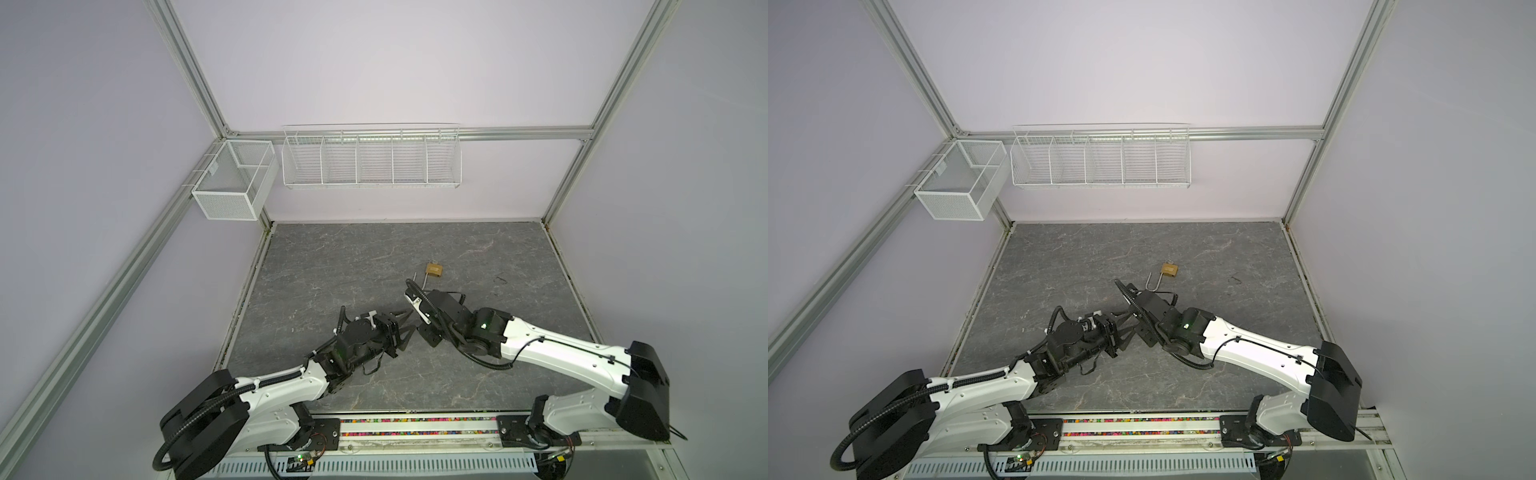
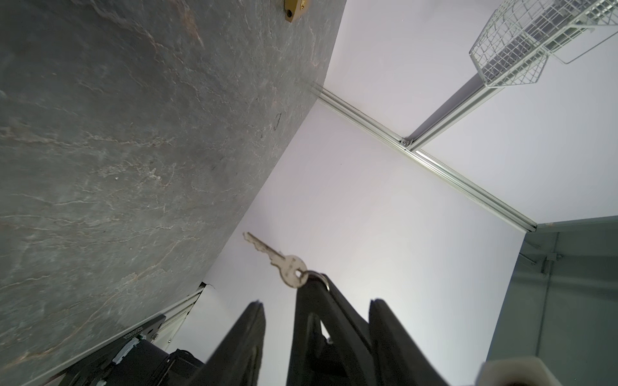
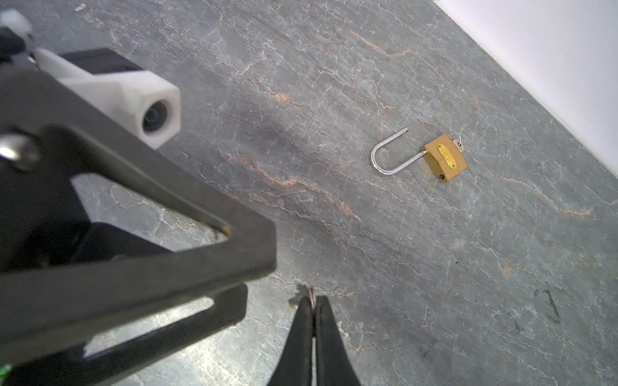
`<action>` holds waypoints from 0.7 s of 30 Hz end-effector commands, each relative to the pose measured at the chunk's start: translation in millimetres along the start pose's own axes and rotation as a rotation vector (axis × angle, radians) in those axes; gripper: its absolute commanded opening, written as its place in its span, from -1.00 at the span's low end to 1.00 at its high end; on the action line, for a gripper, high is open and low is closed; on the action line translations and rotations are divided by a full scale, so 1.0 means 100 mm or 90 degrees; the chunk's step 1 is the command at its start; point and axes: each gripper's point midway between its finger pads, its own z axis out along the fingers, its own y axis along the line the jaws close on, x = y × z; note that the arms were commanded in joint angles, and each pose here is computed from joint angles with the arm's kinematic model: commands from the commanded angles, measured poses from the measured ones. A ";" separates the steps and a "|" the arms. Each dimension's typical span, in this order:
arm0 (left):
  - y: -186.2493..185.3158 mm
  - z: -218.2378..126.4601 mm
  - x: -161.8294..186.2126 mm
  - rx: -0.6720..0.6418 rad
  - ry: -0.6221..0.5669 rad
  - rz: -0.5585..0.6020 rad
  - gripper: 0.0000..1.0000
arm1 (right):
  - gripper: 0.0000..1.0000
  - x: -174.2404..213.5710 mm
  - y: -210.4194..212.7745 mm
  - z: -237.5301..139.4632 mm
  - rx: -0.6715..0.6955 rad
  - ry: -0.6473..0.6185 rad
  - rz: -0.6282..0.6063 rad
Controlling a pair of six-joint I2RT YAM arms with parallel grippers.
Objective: Unlock with the key
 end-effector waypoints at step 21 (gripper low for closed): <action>-0.30 0.33 0.12 0.155 0.007 -0.090 -0.07 | -0.87 -0.15 -0.02 -0.23 -0.028 -0.056 0.069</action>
